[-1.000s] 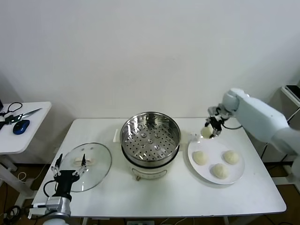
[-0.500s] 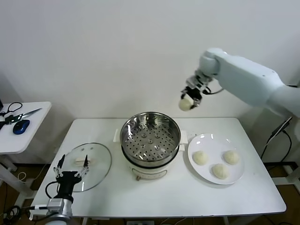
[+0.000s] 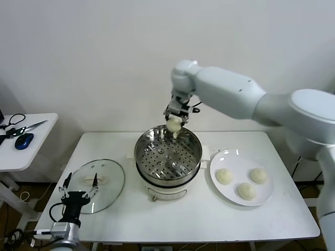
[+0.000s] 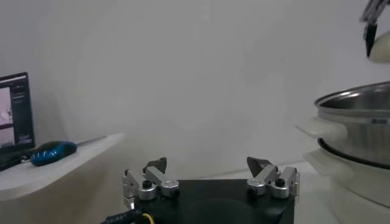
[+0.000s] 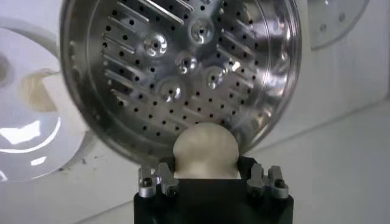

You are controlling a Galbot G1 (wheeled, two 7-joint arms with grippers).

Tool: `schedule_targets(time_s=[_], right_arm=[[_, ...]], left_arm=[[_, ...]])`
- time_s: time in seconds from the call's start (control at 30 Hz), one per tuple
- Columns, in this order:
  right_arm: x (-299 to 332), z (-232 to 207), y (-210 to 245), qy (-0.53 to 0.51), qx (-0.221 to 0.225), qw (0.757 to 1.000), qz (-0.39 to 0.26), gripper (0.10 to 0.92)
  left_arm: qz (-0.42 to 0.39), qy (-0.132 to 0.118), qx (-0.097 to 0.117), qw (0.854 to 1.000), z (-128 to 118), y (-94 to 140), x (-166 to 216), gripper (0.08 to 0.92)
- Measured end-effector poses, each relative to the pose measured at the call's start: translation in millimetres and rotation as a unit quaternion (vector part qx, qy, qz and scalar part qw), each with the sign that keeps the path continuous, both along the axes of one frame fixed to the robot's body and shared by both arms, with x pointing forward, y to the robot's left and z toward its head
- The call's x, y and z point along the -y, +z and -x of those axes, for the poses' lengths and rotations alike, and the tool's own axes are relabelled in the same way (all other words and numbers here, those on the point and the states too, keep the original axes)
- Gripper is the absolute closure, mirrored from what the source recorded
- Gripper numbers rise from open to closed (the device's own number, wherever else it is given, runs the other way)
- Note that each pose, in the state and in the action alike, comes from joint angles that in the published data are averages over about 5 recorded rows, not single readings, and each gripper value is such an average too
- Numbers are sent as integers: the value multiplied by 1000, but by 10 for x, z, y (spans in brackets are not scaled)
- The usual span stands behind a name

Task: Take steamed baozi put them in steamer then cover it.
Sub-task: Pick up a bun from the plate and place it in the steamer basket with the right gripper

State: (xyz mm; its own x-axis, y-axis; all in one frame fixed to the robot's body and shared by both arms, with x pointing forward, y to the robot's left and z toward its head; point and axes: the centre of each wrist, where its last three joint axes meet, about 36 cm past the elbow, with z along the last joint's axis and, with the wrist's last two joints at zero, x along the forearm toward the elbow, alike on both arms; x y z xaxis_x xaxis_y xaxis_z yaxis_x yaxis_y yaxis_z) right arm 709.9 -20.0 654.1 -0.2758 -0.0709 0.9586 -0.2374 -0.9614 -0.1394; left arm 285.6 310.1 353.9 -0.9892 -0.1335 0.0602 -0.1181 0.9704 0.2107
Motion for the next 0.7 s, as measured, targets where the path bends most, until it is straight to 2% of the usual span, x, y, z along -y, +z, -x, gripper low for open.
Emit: schedule_targets(time_s=[0.5, 0.6, 0.7], right_arm=[[-219, 170, -660, 54, -14, 998, 40, 348], [-217, 181, -706, 58, -14, 997, 42, 335], [-206, 185, -717, 59, -13, 997, 41, 287]], left_arm=[[5, 5, -6, 1000, 63, -27, -18, 177], [4, 7, -5, 1000, 69, -22, -20, 177], [4, 8, -5, 1000, 72, -23, -20, 177]])
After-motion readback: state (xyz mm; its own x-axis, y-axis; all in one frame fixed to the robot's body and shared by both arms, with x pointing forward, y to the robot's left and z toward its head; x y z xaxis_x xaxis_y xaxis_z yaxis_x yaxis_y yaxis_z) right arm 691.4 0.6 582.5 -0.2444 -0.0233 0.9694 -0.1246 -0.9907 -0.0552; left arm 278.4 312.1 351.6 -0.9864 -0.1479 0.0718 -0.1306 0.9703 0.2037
